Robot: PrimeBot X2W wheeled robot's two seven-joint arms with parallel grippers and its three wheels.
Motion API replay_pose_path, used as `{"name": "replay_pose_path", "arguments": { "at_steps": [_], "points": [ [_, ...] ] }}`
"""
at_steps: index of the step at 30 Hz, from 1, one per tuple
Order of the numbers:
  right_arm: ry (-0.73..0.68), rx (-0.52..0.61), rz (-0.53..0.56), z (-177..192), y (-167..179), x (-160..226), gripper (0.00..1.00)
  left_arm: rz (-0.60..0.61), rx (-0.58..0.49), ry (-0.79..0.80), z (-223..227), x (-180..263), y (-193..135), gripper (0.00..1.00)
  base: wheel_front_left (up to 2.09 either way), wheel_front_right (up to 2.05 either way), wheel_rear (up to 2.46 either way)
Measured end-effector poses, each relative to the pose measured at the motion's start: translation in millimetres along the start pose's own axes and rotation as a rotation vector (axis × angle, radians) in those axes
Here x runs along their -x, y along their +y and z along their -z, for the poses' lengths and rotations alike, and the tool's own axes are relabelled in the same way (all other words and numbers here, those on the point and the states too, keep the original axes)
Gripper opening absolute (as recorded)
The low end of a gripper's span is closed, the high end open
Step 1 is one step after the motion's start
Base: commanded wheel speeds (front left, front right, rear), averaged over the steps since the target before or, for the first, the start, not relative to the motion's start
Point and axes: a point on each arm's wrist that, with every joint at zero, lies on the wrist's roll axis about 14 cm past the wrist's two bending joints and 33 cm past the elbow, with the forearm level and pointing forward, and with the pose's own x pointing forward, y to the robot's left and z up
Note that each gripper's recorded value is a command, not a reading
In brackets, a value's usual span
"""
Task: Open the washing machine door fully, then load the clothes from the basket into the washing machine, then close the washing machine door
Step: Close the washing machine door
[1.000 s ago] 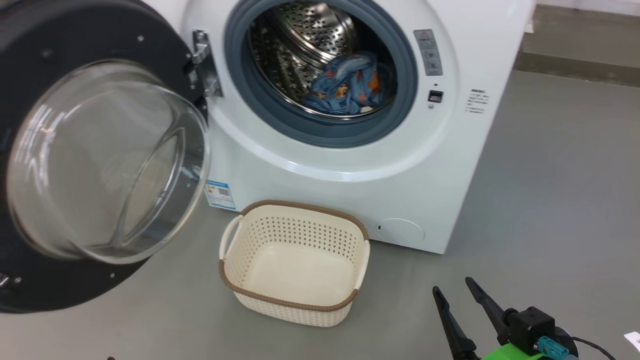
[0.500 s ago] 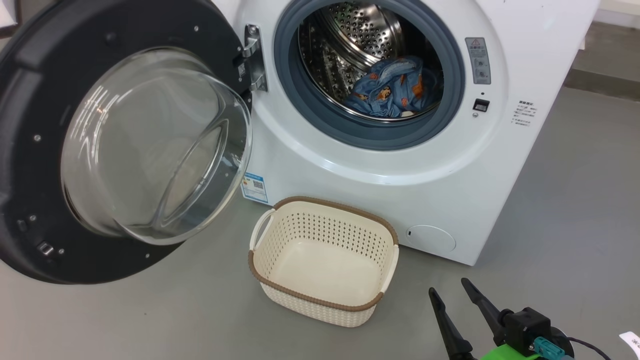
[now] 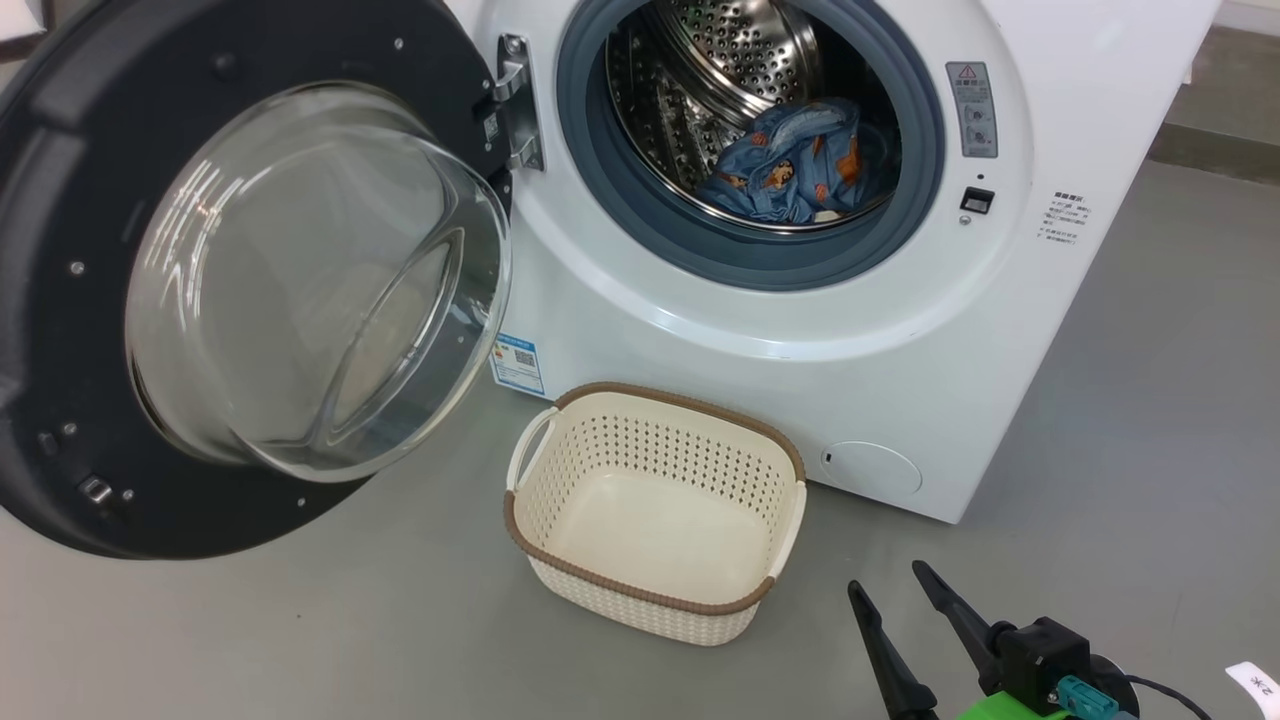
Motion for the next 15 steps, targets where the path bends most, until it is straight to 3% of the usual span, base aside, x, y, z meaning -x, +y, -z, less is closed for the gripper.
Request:
{"name": "replay_pose_path", "arguments": {
  "at_steps": [15],
  "points": [
    [-0.002,0.002,0.008,-1.1,-2.0,1.3,1.0,0.018,0.004,-0.005,-1.2,-0.7,-7.0,1.0,0.0,0.0,0.0]
  ]
}}
